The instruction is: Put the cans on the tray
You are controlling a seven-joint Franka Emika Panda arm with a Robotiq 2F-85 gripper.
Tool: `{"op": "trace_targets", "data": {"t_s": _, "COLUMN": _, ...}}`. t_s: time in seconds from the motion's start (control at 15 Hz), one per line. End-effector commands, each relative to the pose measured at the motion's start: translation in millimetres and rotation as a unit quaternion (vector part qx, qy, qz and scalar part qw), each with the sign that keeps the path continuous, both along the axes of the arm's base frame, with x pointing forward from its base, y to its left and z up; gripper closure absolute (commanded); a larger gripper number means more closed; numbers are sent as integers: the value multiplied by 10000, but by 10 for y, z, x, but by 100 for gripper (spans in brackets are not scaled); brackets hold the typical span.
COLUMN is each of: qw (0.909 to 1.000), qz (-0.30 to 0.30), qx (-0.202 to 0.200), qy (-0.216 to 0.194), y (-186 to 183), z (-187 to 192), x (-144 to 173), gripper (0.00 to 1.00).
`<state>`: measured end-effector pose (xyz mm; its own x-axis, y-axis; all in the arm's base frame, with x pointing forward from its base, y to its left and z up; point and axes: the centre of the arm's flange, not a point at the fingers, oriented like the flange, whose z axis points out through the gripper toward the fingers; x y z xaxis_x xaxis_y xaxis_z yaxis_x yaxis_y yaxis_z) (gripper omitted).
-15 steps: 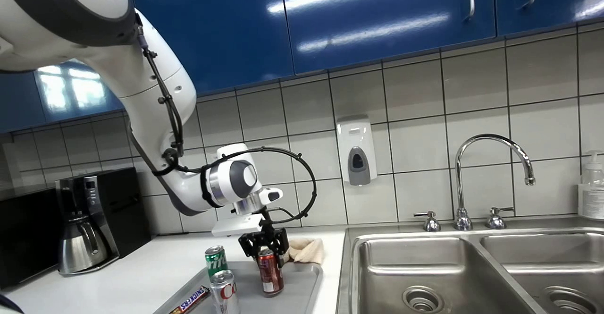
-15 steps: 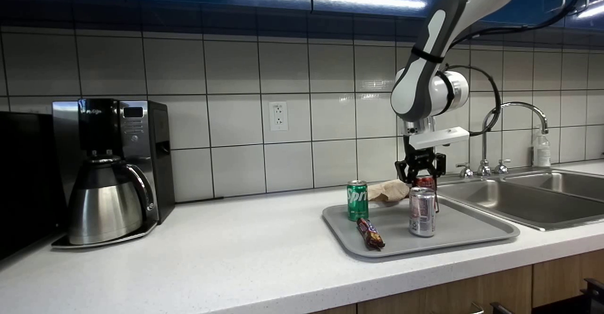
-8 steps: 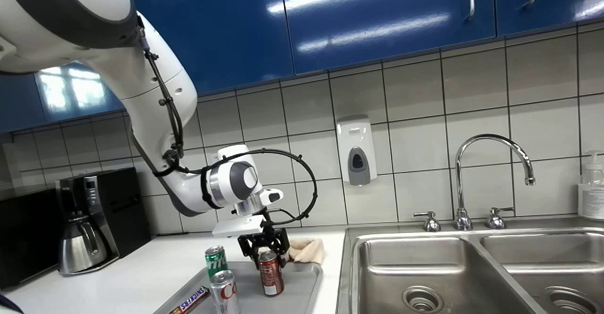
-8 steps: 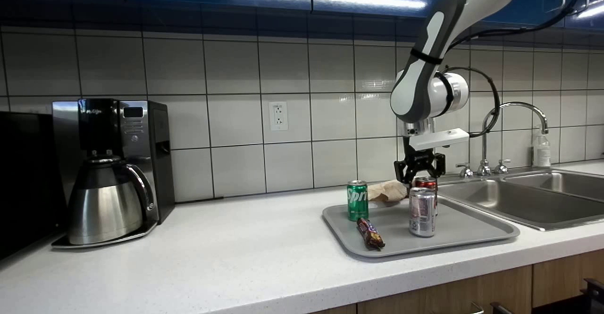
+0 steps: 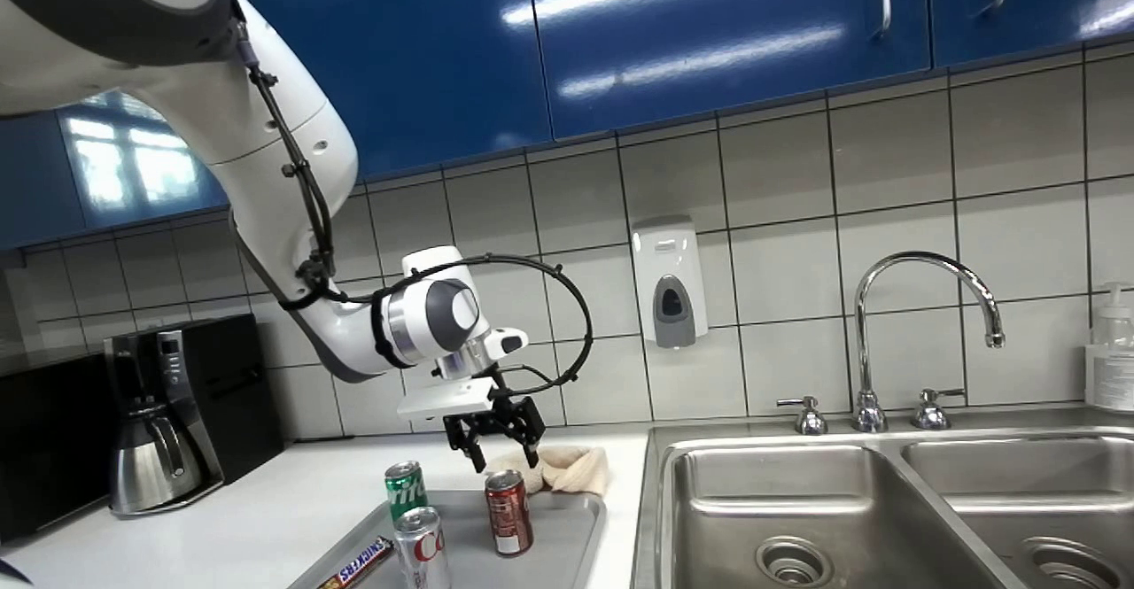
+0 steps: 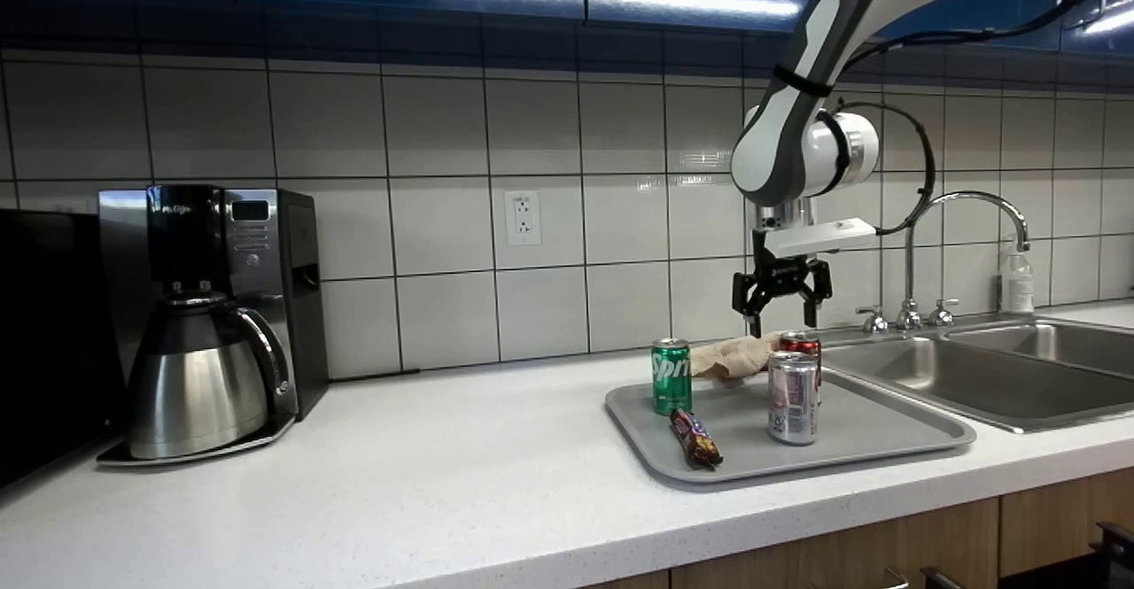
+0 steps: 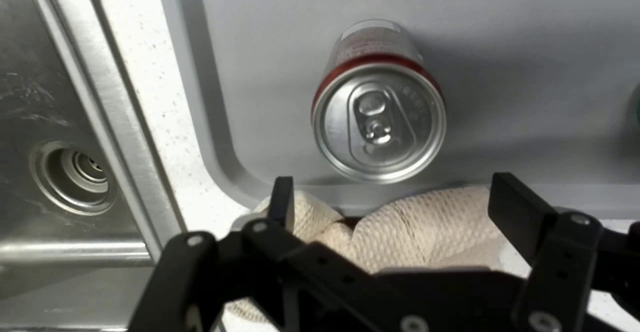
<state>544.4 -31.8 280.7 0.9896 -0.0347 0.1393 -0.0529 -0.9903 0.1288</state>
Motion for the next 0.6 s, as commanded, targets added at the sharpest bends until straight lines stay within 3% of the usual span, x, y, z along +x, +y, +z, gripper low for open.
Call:
{"op": "trace_targets", "data": {"t_s": 0.0, "qw": 9998, "qz": -16, "qx": -86, "qy": -168, "y": -38, "z": 384, "x": -69, "gripper": 0}}
{"op": "trace_targets", "data": {"t_s": 0.53, "qw": 9996, "qz": -175, "qx": -53, "qy": -220, "y": -117, "z": 814, "x": -396, "gripper": 0}}
